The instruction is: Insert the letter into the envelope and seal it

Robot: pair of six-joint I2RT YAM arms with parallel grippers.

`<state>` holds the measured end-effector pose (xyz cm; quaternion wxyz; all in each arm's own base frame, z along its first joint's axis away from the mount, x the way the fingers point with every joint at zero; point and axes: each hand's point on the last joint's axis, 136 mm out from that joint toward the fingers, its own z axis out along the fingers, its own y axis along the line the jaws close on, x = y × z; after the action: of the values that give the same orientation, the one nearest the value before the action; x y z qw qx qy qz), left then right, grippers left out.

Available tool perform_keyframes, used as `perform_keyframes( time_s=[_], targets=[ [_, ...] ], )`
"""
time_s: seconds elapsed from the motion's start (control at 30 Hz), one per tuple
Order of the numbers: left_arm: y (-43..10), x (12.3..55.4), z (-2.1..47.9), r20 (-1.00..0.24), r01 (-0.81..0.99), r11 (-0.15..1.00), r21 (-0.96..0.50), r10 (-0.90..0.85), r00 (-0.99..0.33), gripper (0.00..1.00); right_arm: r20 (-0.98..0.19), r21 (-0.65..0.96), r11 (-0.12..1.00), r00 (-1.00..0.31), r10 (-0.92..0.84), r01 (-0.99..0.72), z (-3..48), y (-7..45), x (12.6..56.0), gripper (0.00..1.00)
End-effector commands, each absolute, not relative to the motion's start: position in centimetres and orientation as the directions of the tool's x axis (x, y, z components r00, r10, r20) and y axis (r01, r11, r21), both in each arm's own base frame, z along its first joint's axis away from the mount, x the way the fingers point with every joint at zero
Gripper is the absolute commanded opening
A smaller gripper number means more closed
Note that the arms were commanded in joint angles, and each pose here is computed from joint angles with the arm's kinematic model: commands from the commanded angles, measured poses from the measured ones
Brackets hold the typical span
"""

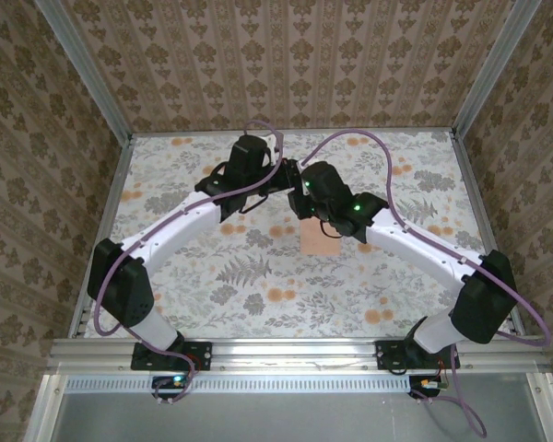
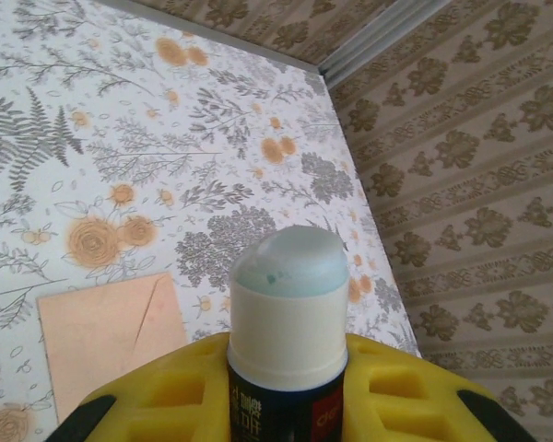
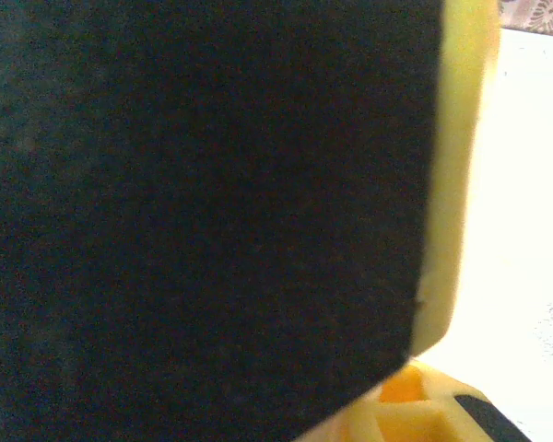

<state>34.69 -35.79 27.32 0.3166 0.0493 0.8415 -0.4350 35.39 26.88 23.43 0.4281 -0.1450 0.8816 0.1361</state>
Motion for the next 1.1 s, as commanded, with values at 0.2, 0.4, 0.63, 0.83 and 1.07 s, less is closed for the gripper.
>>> perform_keyframes(
  time_s=[0.2,0.4,0.63,0.83,1.07],
  targets=[
    [-39.1,30.5,30.1,-0.535,0.421,0.466,-0.778,-0.139,-0.834,0.00,-0.853,0.218,0.807,-0.508,-0.115,-0.548,27.5,31.0,33.9,0.26],
    [-36.8,30.9,31.3,-0.552,0.461,0.409,-0.787,-0.134,-0.823,0.00,-0.739,0.532,0.647,-0.673,0.039,-0.547,30.9,26.5,32.9,0.66],
    [-34.4,30.7,34.9,-0.584,0.554,0.203,-0.808,-0.149,-0.798,0.00,-0.663,0.730,0.331,-0.737,0.131,-0.598,35.5,19.9,30.5,0.80],
    [-34.9,29.4,38.0,-0.628,0.627,0.051,-0.778,-0.123,-0.769,0.00,-0.665,0.742,0.227,-0.736,0.129,-0.631,35.5,20.1,30.1,0.81],
    [-35.7,29.0,39.6,-0.648,0.657,-0.020,-0.754,-0.144,-0.748,0.00,-0.671,0.739,0.204,-0.731,0.128,-0.642,34.9,22.0,30.8,0.79]
  ],
)
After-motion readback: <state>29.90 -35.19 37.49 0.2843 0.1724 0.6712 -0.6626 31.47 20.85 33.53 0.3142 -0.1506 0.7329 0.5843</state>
